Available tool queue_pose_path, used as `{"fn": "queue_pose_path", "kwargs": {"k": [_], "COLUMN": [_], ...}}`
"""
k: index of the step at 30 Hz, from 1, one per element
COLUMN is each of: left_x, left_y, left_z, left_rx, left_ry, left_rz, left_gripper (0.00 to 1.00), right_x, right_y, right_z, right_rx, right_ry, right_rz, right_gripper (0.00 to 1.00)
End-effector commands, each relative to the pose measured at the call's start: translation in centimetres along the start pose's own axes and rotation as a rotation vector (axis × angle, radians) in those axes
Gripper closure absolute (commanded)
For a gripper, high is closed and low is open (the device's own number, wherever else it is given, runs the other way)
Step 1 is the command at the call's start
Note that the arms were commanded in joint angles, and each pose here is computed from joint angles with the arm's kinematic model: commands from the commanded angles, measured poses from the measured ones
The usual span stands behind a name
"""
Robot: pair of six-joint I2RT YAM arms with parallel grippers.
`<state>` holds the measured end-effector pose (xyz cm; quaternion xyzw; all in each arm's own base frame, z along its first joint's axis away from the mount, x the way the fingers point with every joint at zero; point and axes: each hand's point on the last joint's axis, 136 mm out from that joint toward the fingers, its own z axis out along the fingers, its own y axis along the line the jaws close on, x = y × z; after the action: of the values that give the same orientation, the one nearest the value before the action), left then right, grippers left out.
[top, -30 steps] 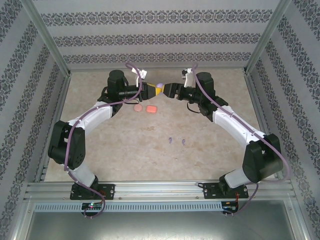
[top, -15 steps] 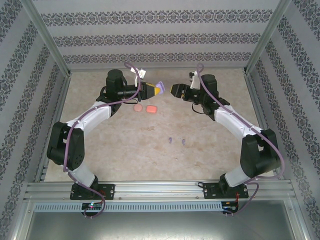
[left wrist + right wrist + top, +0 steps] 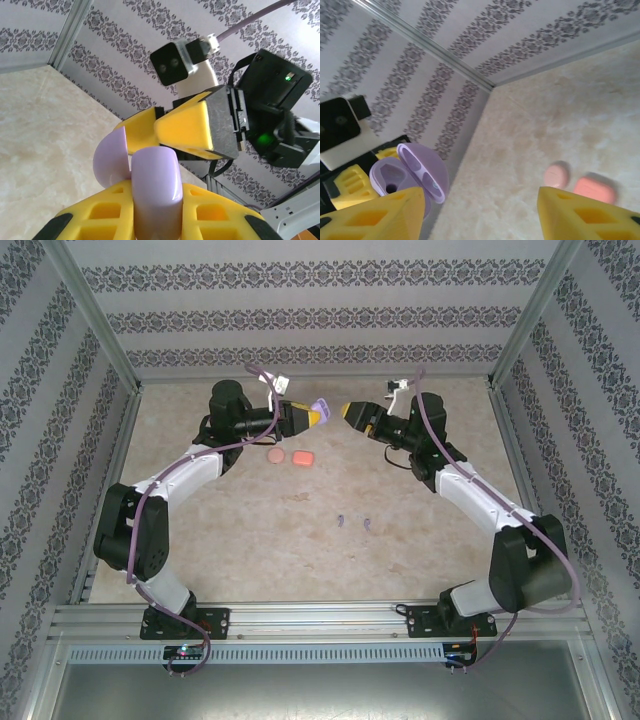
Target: Insert the wireless bluetooth earbuds into the charging case
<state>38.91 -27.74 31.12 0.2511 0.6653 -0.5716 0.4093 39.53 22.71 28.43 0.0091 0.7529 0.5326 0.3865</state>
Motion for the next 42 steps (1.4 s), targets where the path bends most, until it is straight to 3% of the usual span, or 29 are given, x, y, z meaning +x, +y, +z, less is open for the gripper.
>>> {"fn": "queue_pose_path", "kwargs": {"k": [1, 11, 42], "left_x": [-2.2, -2.5, -1.6], "left_y": [-2.4, -2.4, -1.8], "left_z": [-0.4, -0.4, 0.4], "left_rx": [0.053, 0.06, 0.058], "left_ry": [-0.074, -0.085, -0.048], "left_rz": [0.068, 0.064, 0.045], "left_gripper": [1.0, 1.0, 1.0], "right_x": [-0.4, 0.0, -0.1], "right_y": [2.2, 3.2, 4.7], "right_z": [0.5, 0.8, 1.6], "right_rx": [-0.151, -0.21, -0.237], "right_ry": [-0.004, 0.028, 0.05], "right_rz": [0.048, 0.027, -0.011], "right_gripper": [0.42, 0.53, 0.58]}}
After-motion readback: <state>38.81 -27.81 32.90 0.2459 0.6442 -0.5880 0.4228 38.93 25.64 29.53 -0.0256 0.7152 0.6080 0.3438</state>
